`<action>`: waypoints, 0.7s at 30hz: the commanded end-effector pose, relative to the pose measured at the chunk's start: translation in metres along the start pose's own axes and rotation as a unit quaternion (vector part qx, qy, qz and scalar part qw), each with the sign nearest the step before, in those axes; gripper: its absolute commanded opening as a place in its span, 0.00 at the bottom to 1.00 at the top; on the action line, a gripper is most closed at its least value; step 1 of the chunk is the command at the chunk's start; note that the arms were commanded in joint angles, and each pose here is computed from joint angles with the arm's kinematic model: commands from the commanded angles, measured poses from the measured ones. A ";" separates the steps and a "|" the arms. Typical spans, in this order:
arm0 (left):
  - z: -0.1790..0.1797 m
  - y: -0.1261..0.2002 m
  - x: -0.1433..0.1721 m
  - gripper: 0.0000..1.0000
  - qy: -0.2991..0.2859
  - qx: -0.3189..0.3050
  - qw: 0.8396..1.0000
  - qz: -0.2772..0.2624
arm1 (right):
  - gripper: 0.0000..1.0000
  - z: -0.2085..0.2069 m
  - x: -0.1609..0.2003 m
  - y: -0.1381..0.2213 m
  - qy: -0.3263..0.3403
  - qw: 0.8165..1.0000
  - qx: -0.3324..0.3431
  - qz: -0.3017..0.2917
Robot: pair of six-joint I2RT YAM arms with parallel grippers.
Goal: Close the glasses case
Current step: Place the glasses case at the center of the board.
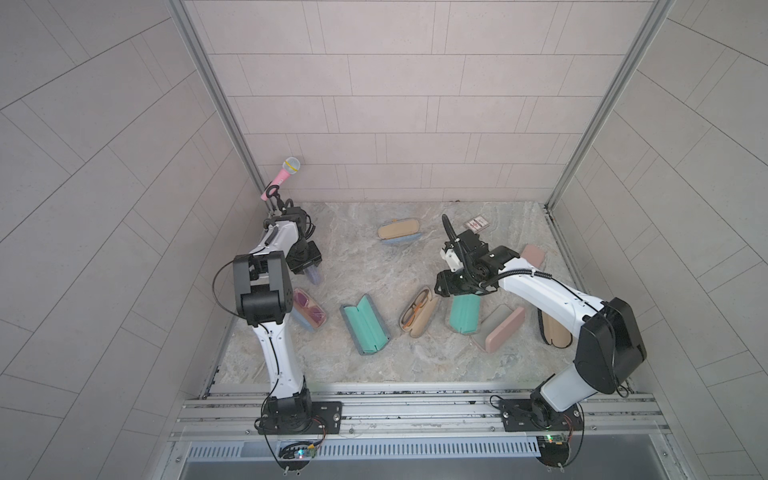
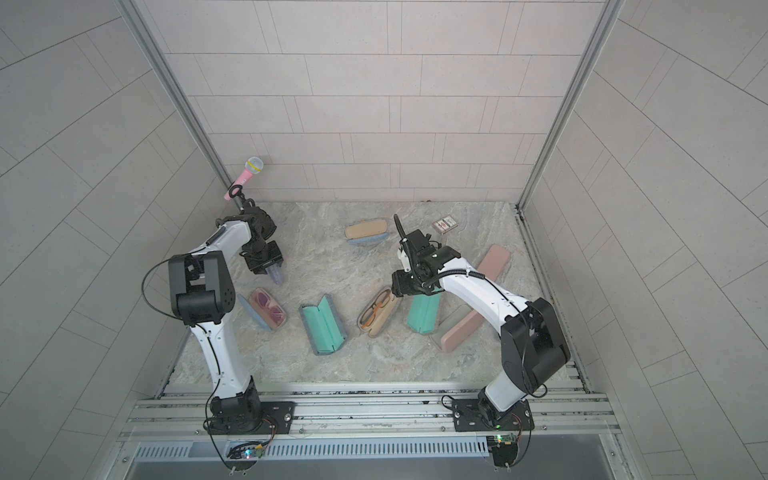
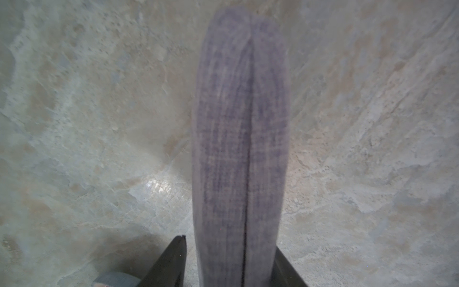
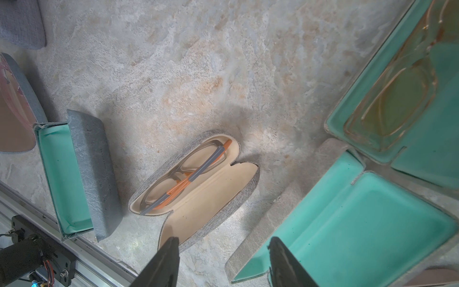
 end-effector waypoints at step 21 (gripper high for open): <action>-0.041 0.090 0.063 0.68 -0.057 0.080 0.994 -0.055 | 0.73 0.033 -0.049 0.017 -0.044 0.998 -0.024 -0.048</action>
Point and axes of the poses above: each gripper's point midway between its finger pads, its own y axis back along the fingers, its own z axis along the line the jaws close on, x = y × z, the point moved 7 cm from there along y, back along the fingers, and after that the axes turned 3 degrees about y, right-handed, at the moved point
